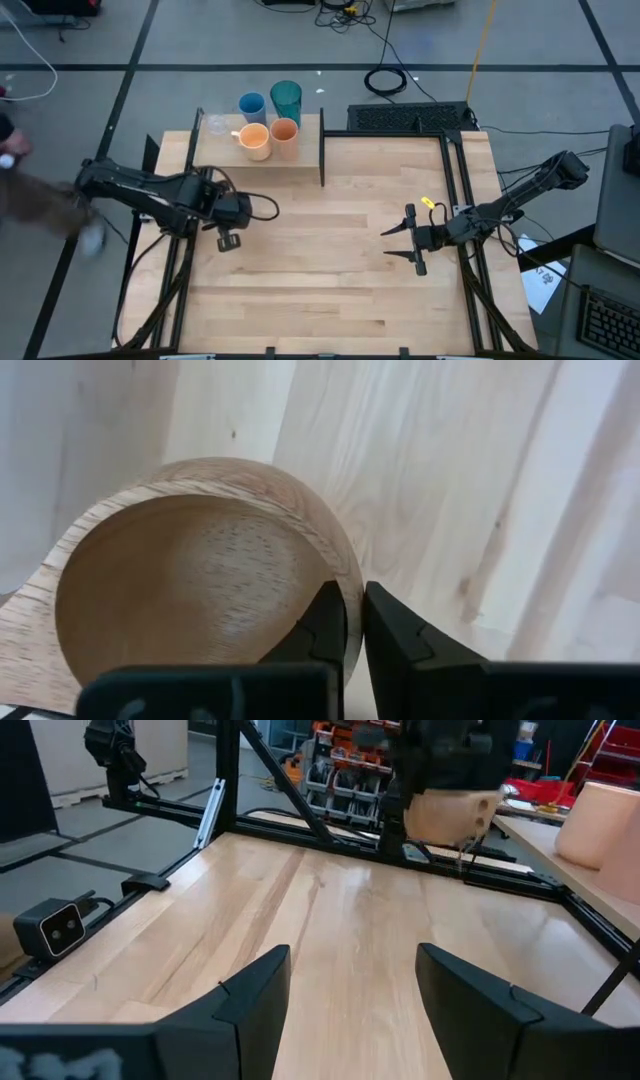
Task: Stack small to large cups/mugs on shelf
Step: Put the wooden mug on the shelf
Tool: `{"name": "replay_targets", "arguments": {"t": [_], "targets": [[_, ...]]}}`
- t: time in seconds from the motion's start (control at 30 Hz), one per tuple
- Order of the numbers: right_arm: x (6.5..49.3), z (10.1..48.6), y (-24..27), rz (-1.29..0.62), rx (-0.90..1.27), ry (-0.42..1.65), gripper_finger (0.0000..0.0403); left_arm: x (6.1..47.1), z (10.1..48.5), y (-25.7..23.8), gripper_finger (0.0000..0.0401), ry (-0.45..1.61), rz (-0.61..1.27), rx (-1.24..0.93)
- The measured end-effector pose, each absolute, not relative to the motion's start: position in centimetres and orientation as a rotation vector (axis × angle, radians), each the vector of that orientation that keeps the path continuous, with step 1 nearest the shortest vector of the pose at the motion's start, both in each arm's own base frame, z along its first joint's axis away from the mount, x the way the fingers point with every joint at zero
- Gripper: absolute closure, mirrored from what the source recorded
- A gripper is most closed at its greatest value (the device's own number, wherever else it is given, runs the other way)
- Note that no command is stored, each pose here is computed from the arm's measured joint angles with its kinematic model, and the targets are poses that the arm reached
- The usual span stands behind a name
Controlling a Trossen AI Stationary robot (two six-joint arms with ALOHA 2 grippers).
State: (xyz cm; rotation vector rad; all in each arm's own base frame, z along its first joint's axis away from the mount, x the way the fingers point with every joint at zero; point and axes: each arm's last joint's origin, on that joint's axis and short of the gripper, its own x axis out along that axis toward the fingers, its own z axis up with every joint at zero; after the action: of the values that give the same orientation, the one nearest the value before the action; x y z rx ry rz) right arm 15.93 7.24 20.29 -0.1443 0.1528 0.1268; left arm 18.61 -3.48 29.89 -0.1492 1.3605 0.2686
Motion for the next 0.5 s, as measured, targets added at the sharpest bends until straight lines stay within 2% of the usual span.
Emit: {"name": "replay_targets", "arguments": {"t": [0.2,0.5], "targets": [[15.9,20.3,7.2,0.126,-0.138,0.153,0.0195,18.2,32.7,-4.1,0.0384,1.330,0.222,-0.133],[16.0,20.6,7.3,0.124,-0.097,0.128,0.0195,17.6,35.4,-5.5,0.0384,1.286,-0.002,-0.029]]}}
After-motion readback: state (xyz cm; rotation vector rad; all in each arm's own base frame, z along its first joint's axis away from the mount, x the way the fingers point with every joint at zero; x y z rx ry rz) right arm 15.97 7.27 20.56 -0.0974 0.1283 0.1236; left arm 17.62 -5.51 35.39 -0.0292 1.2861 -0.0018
